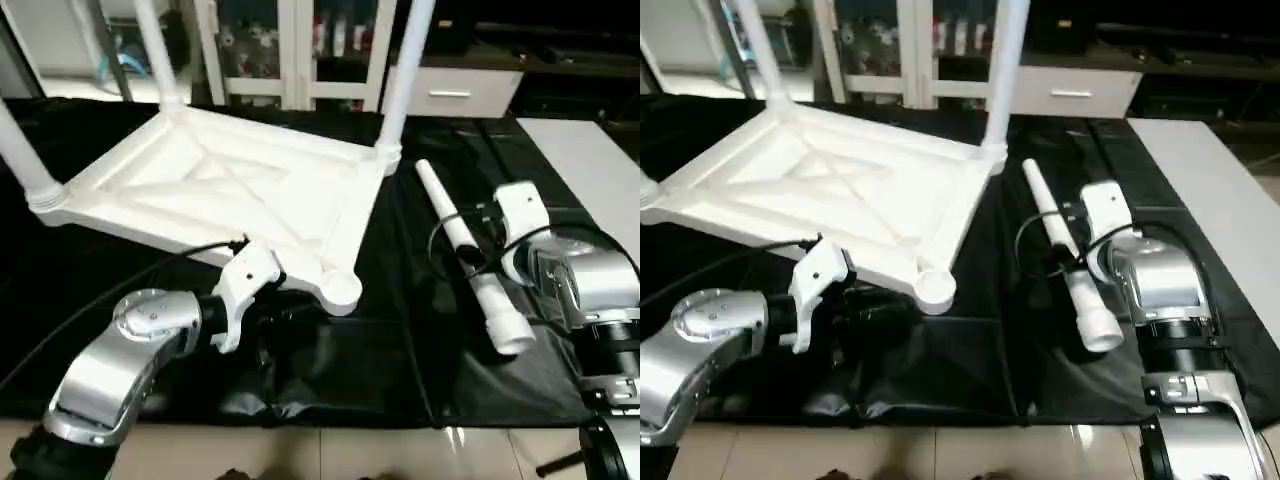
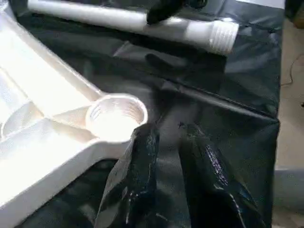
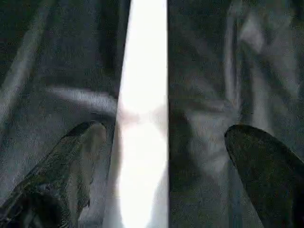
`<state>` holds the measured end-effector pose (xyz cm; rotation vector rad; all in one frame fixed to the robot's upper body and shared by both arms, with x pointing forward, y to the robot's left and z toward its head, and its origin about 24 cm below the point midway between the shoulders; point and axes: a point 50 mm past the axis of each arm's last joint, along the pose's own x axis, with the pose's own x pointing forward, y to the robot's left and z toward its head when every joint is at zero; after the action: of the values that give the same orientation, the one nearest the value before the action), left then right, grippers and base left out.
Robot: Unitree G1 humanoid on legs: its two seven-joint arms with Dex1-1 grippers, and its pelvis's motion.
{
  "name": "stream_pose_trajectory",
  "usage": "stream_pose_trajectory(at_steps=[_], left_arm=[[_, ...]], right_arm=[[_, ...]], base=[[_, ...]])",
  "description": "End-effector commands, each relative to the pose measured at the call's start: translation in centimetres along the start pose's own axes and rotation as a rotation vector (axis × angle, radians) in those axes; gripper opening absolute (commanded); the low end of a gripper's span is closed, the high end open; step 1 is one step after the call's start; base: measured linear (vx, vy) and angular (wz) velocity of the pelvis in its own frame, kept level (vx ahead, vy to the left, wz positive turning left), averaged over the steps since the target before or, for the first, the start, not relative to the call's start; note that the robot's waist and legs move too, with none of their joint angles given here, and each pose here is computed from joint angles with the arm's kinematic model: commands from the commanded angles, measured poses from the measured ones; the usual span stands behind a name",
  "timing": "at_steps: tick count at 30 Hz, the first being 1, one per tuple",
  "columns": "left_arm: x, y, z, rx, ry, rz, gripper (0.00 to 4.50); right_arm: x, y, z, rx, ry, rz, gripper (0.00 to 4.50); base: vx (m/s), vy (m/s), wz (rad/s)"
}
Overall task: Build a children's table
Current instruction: Pick table leg
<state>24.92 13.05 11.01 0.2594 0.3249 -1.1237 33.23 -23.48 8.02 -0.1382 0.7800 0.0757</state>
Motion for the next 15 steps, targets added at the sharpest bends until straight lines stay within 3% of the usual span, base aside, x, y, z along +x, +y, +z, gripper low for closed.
stream_pose_trajectory(at_steps=[1,5,6,10,15], left_arm=[[0.1,-0.4,0.5,0.019,0.0,-0.027,0.96],[0.1,-0.9,1.0,0.053,-0.001,-0.054,0.96],[0.2,-1.1,1.6,0.101,-0.015,-0.066,0.96],[0.4,-1.0,2.1,0.137,-0.025,-0.064,0.96],[0.7,-0.7,2.4,0.154,0.002,-0.067,1.43]], right_arm=[[0.1,-0.2,-0.6,0.035,0.034,0.022,4.43],[0.6,0.0,-2.2,0.08,0.125,0.07,4.16],[0.7,0.2,-3.1,0.136,0.166,0.118,4.16],[0.7,0.2,-3.5,0.168,0.179,0.137,3.75],[0.8,-0.3,-4.0,0.188,0.198,0.13,3.34]], base=[[0.0,0.0,0.0],[0.0,0.0,0.0],[0.0,0.0,0.0],[0.0,0.0,0.0],[0.0,0.0,0.0]])
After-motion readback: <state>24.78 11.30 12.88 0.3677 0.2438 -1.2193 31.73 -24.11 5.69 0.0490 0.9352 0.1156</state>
